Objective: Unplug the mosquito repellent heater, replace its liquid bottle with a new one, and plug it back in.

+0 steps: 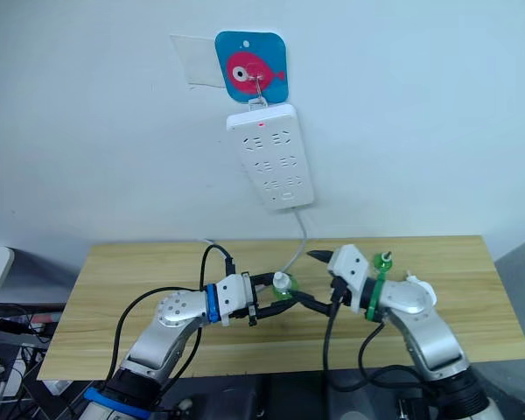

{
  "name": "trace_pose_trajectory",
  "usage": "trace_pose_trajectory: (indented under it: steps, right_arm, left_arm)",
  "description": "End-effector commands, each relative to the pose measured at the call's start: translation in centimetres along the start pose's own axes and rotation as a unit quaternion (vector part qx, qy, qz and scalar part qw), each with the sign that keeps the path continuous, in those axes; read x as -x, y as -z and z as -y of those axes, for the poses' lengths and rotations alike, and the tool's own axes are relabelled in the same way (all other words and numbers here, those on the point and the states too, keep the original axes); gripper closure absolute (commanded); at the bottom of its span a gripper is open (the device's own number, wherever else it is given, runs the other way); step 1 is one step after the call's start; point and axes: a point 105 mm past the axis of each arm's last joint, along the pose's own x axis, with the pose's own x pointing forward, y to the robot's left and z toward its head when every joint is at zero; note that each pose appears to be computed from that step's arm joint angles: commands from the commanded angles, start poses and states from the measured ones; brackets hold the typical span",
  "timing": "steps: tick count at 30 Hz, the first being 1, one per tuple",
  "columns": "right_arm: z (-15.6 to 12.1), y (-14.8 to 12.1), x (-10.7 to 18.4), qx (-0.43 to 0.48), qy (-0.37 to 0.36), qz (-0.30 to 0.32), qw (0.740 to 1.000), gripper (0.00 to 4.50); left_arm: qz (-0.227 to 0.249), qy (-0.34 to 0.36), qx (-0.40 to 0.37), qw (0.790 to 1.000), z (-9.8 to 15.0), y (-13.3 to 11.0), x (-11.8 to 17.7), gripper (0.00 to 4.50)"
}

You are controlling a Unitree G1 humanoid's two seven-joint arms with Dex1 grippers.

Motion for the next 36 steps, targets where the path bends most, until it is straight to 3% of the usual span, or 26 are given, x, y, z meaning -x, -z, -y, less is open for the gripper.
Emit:
trace_pose_trajectory:
  steps: [1,8,15,18,25,31,36]
  right_arm:
    - [-0.3,-1.2,0.8,0.012,-0.022,0.019,1.000,0.02]
    - [-4.4,-2.0,-1.5,0.008,-0.113,0.039,0.993,0.02]
    - [-2.4,-2.7,-4.9,0.022,-0.015,0.058,0.998,0.02]
    - [-0.7,-1.9,-3.8,0.026,0.022,0.039,0.999,0.02]
    - [1.3,-1.1,-0.5,0.033,0.034,0.014,0.999,0.02]
    - [0.5,-1.2,1.6,0.026,-0.017,-0.002,1.000,0.02]
    - [-2.3,-2.0,0.8,-0.009,-0.088,0.017,0.996,0.02]
  left_arm:
    - [0.018,0.007,-0.017,1.000,0.1,-1.1,-0.1,2.26]
    - [0.019,0.005,-0.020,1.000,-0.3,-1.2,-0.3,2.26]
    - [0.021,0.007,-0.022,1.000,-0.1,-1.3,-0.2,2.26]
    - [0.018,0.011,-0.021,1.000,0.2,-1.1,-0.1,2.26]
    - [0.019,0.014,-0.018,1.000,0.0,-1.1,-0.3,2.26]
    - [0.019,0.013,-0.021,1.000,-0.5,-1.1,-0.3,2.26]
    - [0.014,0.017,-0.023,0.999,-0.2,-0.8,-0.1,2.26]
